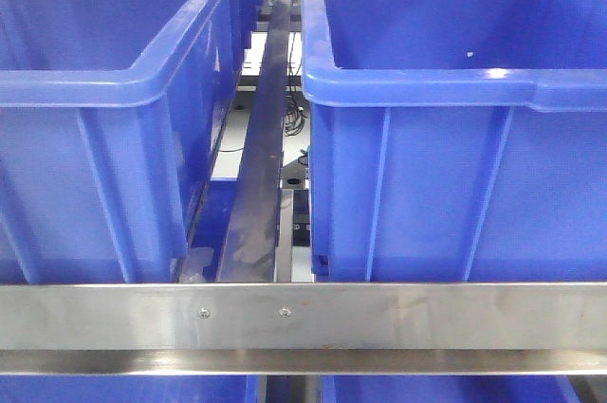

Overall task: Sort and place red and blue blocks on shelf
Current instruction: 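Move both held cubes over the upper blue bins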

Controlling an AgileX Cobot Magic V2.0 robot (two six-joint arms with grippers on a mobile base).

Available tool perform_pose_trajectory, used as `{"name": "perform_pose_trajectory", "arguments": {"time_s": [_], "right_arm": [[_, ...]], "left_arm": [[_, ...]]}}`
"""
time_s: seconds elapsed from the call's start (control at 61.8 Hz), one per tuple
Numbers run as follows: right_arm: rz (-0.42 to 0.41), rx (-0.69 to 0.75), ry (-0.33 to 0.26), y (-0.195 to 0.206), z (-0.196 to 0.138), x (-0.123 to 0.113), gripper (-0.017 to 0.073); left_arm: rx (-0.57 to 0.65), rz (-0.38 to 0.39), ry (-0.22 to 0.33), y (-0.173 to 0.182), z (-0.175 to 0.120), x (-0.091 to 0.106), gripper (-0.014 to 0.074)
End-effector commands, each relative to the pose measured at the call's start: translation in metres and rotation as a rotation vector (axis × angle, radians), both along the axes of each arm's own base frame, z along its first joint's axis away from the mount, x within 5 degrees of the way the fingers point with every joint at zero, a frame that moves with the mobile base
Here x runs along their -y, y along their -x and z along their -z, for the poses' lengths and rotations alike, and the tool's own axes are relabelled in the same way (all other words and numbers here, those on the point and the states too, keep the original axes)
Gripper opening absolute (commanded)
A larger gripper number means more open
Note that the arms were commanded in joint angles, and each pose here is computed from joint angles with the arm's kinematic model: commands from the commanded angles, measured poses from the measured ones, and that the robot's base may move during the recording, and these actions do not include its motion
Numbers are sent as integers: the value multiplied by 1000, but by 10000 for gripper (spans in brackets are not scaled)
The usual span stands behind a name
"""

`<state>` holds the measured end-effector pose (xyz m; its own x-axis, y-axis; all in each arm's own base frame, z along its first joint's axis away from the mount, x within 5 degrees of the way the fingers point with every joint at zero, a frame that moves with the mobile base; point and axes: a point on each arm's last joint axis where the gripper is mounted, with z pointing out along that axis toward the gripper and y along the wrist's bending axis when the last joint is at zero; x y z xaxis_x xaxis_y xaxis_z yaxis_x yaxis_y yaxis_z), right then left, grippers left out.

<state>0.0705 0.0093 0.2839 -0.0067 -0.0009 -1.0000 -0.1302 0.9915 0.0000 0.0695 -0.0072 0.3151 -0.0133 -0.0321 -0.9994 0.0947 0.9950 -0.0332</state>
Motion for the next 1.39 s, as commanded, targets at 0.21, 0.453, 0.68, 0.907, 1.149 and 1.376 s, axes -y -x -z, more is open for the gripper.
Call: {"name": "perform_pose_trajectory", "arguments": {"time_s": [0.21,0.453,0.68,0.907,1.149,1.376], "right_arm": [[4,131,-10,1,-19,0,57],[4,143,-18,2,-20,0,57],[1,57,-12,-3,-28,0,57],[-7,22,-24,-36,-68,-5,57],[-52,10,-23,-97,-77,-22,57],[-137,-39,-13,-143,-51,-50,57]], "left_arm": [[103,-10,10,1,-16,-1,123],[107,-11,11,1,-17,-1,123],[110,-11,11,-1,-20,-1,123],[38,38,-15,-24,-43,5,123],[-58,190,-54,-75,-52,34,123],[-6,229,-46,-124,-40,59,123]]}}
